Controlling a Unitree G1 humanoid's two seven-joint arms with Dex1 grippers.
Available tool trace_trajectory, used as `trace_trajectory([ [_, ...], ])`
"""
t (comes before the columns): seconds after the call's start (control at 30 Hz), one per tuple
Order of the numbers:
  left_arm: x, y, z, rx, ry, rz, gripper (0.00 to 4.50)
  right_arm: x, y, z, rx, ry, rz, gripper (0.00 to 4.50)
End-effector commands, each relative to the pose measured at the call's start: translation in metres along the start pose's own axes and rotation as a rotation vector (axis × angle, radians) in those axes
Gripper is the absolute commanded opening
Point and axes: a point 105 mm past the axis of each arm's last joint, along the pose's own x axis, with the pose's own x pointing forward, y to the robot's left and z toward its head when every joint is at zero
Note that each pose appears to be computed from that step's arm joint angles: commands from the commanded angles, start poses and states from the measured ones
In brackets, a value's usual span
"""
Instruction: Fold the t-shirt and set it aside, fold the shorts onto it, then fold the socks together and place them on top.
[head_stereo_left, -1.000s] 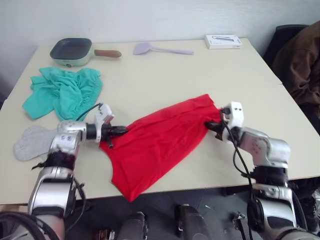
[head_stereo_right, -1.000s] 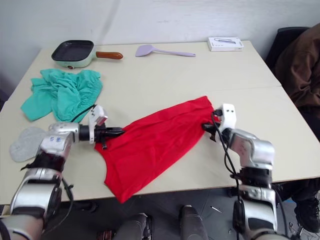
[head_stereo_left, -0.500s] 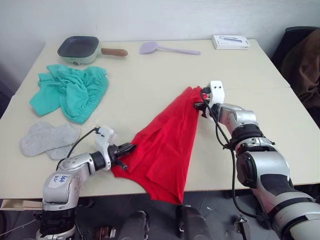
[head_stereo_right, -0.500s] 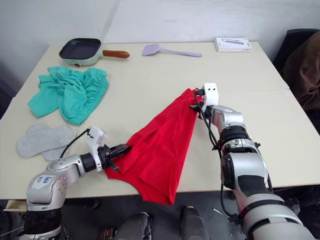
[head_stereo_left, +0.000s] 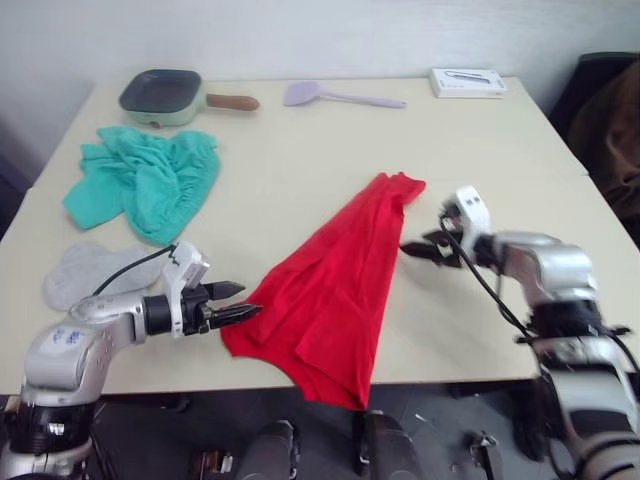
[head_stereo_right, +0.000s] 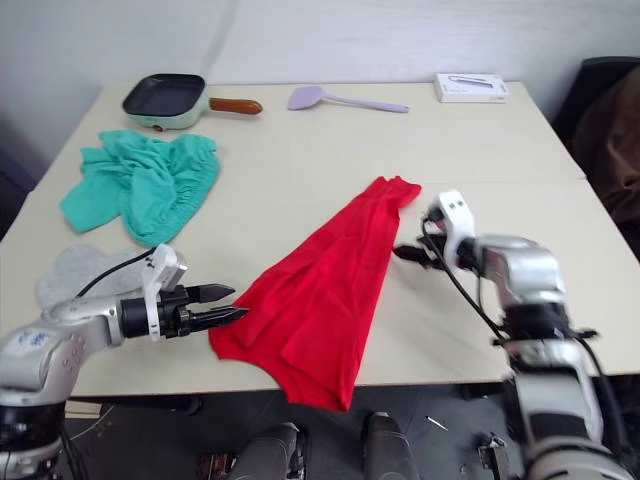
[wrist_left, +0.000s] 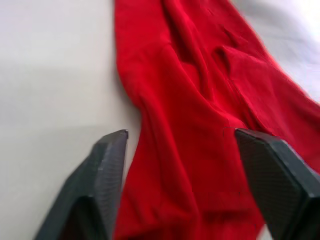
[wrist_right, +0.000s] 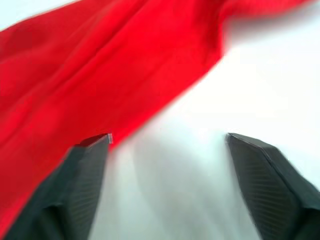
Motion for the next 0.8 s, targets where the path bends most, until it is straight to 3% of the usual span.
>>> trace_trajectory([
  [0.03,0.012,0.021,0.034,0.005,-0.048,-0.032,4.21,-0.025,0.052,-0.004,-0.032,0.044,0.212,4.49],
  [0.17,0.045,0.049,0.061,0.006,-0.063,-0.012,4.21,-0.033,0.08,-0.034,0.027,0.145,0.297,4.49],
  [0.3,0.08,0.059,0.063,0.109,0.014,-0.019,4.21,-0.025,0.09,-0.051,0.064,0.189,0.295,4.49],
  [0.47,0.111,0.065,0.067,0.146,0.039,0.006,4.21,-0.012,0.101,-0.054,0.091,0.189,0.308,4.49],
  [0.7,0.127,0.071,0.067,0.125,0.024,0.038,4.21,0.004,0.11,-0.053,0.098,0.172,0.313,4.49],
  [0.77,0.131,0.069,0.065,0.128,0.03,0.026,3.82,0.008,0.109,-0.056,0.109,0.176,0.302,4.5],
  [0.8,0.132,0.068,0.064,0.129,0.032,0.023,3.62,0.009,0.108,-0.057,0.115,0.179,0.294,4.12],
])
